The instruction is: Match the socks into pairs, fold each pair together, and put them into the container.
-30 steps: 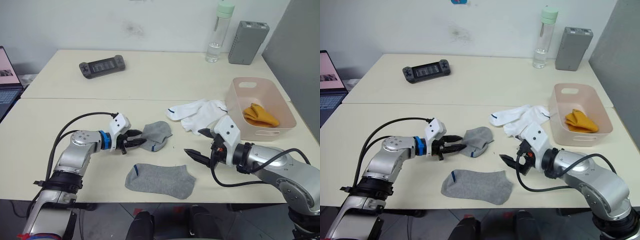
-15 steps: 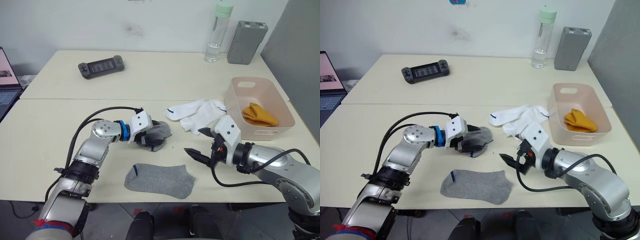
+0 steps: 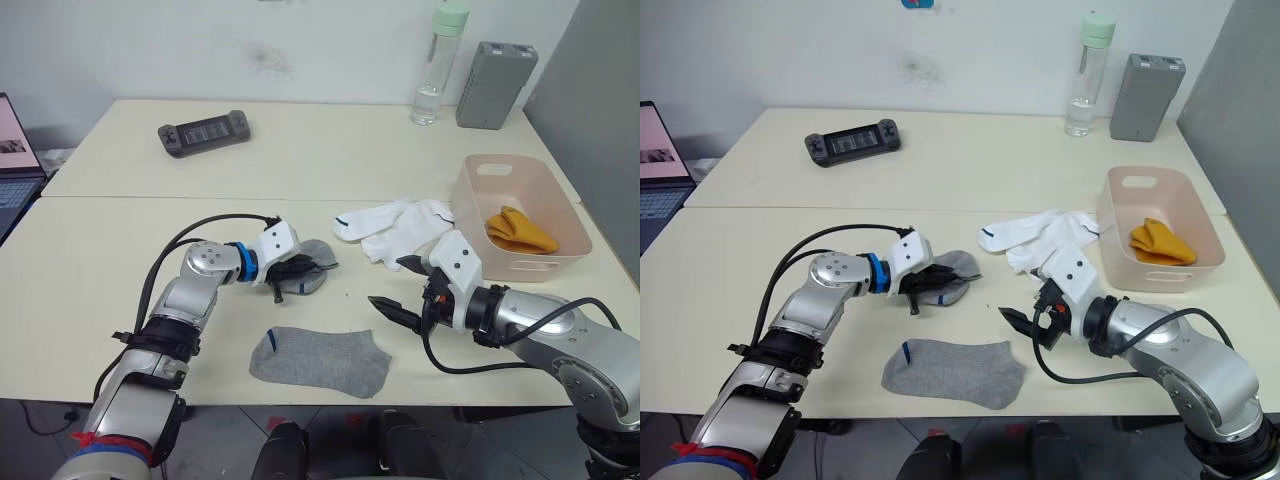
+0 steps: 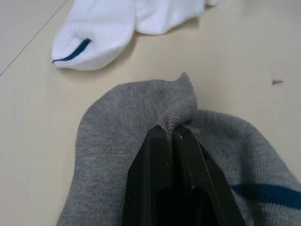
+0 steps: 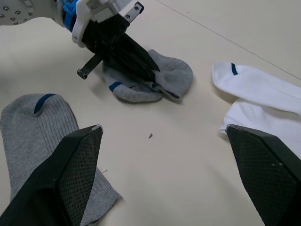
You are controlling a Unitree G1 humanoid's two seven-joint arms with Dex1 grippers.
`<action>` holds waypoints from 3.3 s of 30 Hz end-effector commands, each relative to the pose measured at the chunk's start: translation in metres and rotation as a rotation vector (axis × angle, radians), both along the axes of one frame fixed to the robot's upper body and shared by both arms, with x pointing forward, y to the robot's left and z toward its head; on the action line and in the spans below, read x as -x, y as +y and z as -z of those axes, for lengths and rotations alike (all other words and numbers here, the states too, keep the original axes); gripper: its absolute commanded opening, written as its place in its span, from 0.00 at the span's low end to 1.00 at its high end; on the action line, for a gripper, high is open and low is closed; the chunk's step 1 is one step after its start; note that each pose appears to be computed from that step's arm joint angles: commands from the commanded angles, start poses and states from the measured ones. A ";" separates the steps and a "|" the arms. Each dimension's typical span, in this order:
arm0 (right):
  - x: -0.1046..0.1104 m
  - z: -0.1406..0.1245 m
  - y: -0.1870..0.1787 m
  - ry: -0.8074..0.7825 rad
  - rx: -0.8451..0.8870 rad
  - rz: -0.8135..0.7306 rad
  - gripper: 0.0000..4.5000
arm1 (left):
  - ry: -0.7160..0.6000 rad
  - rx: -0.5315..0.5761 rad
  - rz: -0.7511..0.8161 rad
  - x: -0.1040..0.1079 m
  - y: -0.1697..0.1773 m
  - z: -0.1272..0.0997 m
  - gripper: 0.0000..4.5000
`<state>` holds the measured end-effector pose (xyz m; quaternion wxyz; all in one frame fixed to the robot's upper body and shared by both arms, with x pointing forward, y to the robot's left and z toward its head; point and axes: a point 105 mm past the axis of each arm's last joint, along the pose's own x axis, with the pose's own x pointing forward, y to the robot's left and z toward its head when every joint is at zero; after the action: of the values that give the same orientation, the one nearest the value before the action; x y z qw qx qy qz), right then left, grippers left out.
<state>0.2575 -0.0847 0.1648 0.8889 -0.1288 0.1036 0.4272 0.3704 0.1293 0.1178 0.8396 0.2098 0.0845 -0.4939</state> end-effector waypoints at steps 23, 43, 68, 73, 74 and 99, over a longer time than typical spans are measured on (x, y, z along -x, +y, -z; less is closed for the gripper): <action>-0.002 -0.007 0.002 -0.057 0.002 -0.045 1.00 | -0.193 0.023 -0.159 0.011 0.056 -0.101 0.01; 0.006 -0.002 -0.023 -0.051 0.097 0.024 1.00 | 0.025 0.024 0.211 0.041 -0.073 0.009 0.06; 0.002 0.030 -0.014 -0.185 0.361 -0.174 1.00 | -0.188 -0.472 0.405 0.047 0.062 -0.005 1.00; -0.014 0.040 -0.011 -0.269 0.480 -0.230 1.00 | -0.273 -0.511 0.460 0.037 0.049 0.009 1.00; -0.017 0.042 -0.010 -0.277 0.489 -0.233 1.00 | -0.277 -0.519 0.467 0.036 0.048 0.011 1.00; -0.042 0.061 0.016 -0.250 0.414 -0.326 0.01 | -0.206 -0.369 0.466 0.037 0.033 0.007 0.00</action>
<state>0.3017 -0.0715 0.0900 0.7623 -0.3879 0.0734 0.5129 0.3339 0.1654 0.0988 0.6468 0.4362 0.0509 -0.6235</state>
